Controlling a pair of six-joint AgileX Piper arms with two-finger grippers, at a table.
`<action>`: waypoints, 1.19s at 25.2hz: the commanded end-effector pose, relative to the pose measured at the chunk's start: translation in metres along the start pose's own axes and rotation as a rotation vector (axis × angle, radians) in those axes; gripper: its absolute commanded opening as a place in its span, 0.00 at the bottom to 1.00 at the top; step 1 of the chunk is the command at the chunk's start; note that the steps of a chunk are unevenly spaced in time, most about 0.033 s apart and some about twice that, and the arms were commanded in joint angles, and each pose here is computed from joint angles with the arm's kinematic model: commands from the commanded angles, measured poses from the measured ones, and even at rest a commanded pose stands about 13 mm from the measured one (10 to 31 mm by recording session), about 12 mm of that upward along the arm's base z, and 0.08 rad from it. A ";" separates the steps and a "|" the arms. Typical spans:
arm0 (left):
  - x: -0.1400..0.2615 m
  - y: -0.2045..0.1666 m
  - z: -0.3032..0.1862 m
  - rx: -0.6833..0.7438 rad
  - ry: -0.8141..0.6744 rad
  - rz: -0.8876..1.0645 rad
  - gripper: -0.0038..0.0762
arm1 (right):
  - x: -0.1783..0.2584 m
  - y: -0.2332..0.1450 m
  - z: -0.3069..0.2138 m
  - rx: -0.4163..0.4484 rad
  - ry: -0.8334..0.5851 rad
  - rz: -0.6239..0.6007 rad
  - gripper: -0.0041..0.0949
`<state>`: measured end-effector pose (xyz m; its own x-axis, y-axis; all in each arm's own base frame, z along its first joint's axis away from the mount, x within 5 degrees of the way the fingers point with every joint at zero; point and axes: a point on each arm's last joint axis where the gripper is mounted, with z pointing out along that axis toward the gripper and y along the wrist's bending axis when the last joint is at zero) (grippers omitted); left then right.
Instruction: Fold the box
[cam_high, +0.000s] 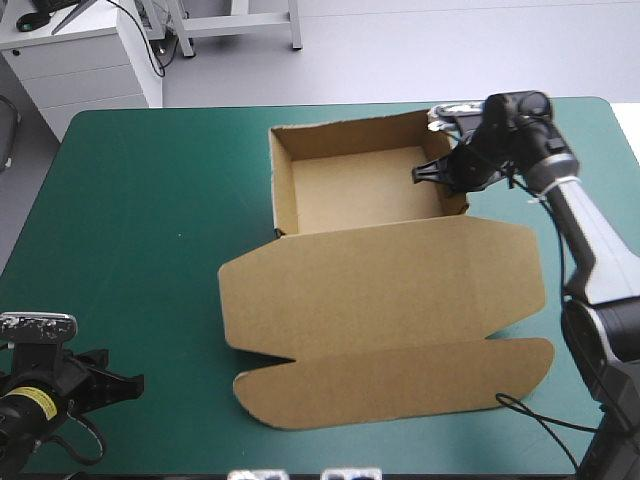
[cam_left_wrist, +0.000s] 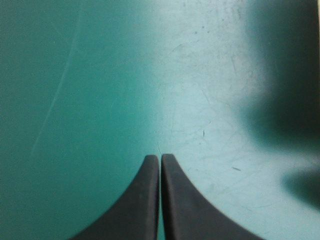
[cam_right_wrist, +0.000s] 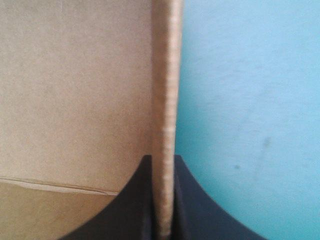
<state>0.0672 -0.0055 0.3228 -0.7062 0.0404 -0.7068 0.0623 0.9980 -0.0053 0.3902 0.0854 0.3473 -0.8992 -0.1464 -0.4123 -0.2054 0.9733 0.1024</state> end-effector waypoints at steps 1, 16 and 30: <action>-0.014 -0.003 -0.005 0.033 -0.122 -0.001 0.04 | 0.012 -0.038 -0.090 0.066 -0.200 0.046 0.02; -0.020 -0.008 -0.007 0.091 -0.181 -0.022 0.04 | 0.051 -0.221 -0.072 0.301 -0.088 0.396 0.02; -0.020 -0.008 -0.004 0.089 -0.197 -0.015 0.04 | 0.058 -0.260 0.006 0.229 0.083 0.464 0.26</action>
<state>0.0745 -0.0132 0.3289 -0.6205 0.0120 -0.7841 0.1087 0.9916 -0.0708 0.4011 -0.1760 0.2600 -0.9221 0.3118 -0.2292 0.3101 0.9497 0.0445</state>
